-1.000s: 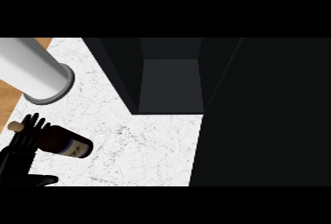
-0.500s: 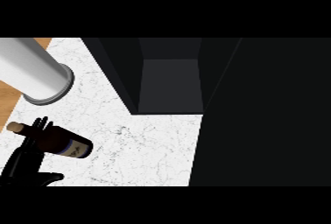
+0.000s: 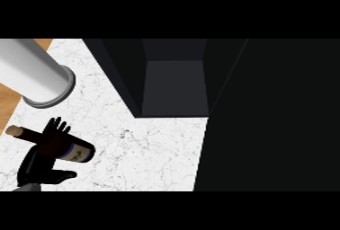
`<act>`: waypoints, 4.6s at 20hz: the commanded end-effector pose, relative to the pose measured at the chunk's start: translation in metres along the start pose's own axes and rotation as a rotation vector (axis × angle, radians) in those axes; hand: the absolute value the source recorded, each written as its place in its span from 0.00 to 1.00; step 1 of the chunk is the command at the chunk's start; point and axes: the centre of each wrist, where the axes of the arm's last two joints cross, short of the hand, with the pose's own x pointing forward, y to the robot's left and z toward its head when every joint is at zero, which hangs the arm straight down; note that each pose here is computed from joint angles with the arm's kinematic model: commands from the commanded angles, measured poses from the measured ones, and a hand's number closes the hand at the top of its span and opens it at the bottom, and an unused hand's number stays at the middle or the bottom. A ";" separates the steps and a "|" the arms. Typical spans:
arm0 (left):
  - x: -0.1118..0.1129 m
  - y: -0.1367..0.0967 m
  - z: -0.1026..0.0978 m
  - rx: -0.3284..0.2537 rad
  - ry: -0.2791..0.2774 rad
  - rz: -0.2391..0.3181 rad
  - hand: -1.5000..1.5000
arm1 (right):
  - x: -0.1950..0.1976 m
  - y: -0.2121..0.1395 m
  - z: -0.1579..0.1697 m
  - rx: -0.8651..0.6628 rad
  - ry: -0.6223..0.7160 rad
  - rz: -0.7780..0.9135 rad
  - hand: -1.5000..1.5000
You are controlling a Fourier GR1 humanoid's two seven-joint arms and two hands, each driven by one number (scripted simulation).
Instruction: Pick up the wine, place it into the cabinet and close the cabinet
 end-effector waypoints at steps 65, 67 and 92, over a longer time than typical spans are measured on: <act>0.159 -0.339 -0.122 -0.063 -0.352 -0.082 1.00 | 0.002 -0.019 0.023 0.045 0.024 -0.044 0.00; 0.172 -0.353 -0.137 -0.064 -0.373 -0.098 1.00 | -0.004 -0.024 0.012 0.047 0.007 -0.033 0.00; 0.067 -0.323 -0.161 0.002 -0.333 -0.269 1.00 | -0.021 -0.025 0.009 0.083 0.025 -0.058 0.00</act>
